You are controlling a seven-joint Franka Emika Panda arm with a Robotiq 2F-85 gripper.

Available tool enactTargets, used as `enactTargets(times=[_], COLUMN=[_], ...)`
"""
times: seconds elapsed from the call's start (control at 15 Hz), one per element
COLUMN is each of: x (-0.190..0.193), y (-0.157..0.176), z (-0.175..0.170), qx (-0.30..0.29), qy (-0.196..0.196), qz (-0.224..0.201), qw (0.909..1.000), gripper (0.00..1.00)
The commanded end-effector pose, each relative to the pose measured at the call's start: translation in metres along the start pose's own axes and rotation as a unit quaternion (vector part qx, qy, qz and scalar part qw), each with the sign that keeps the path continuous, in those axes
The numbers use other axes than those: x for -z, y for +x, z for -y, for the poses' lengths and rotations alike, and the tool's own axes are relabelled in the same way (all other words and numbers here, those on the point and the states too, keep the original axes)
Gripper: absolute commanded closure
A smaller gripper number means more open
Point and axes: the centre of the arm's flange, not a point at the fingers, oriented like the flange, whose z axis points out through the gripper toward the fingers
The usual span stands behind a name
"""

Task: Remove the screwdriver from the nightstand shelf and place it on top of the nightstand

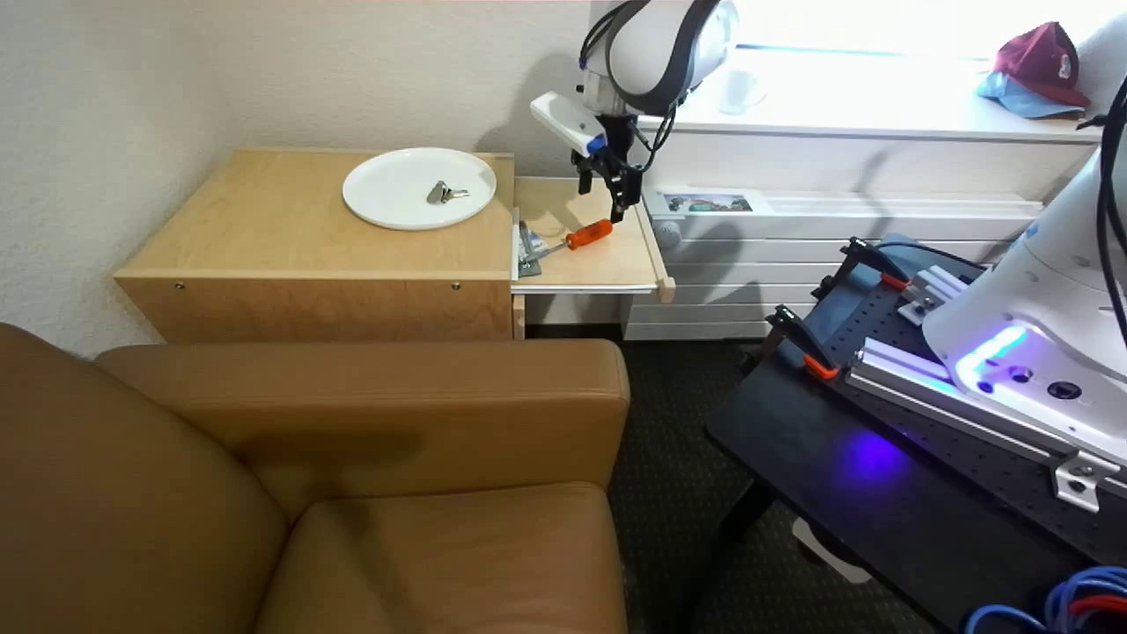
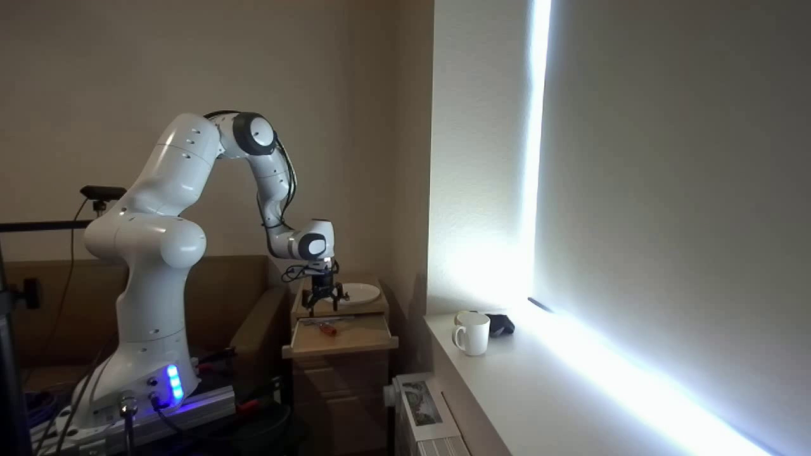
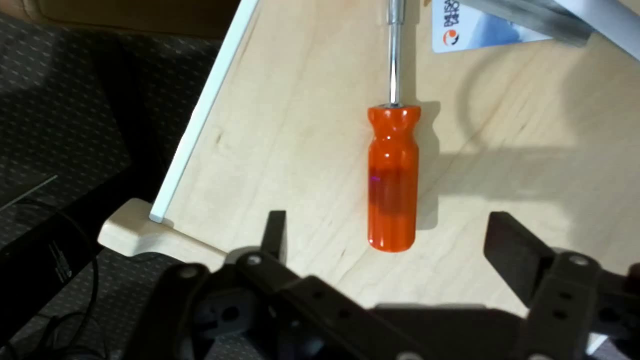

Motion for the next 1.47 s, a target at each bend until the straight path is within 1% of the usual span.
enactTargets(times=[0.0,0.07,0.2,0.27,0.53,0.6,0.67,0.87,1.07,1.13,1.2,1.4], x=[0.0,-0.011,-0.032,-0.038,-0.061,-0.063,-0.053,-0.057,-0.067,-0.068,-0.069,-0.071], y=[0.0,0.001,0.002,0.003,0.005,0.005,0.007,0.007,0.011,0.011,0.011,0.012], z=[0.001,0.006,0.009,0.009,0.018,0.022,0.011,0.012,0.012,0.012,0.012,0.011], qx=[-0.001,-0.009,-0.022,-0.028,-0.038,-0.042,-0.032,-0.032,-0.034,-0.031,-0.03,-0.03], qy=[0.001,-0.011,-0.009,-0.017,0.004,0.014,-0.006,-0.005,-0.019,-0.017,-0.018,-0.017], qz=[0.0,0.0,-0.012,-0.009,-0.019,-0.021,-0.017,-0.019,-0.014,-0.012,-0.011,-0.011], qw=[1.0,0.9999,0.9996,0.9994,0.9991,0.9988,0.9993,0.9993,0.9992,0.9993,0.9993,0.9994], gripper=[0.0,0.0,0.0,0.0,0.0,0.0,0.0,0.0,0.0,0.25,0.27,0.47])
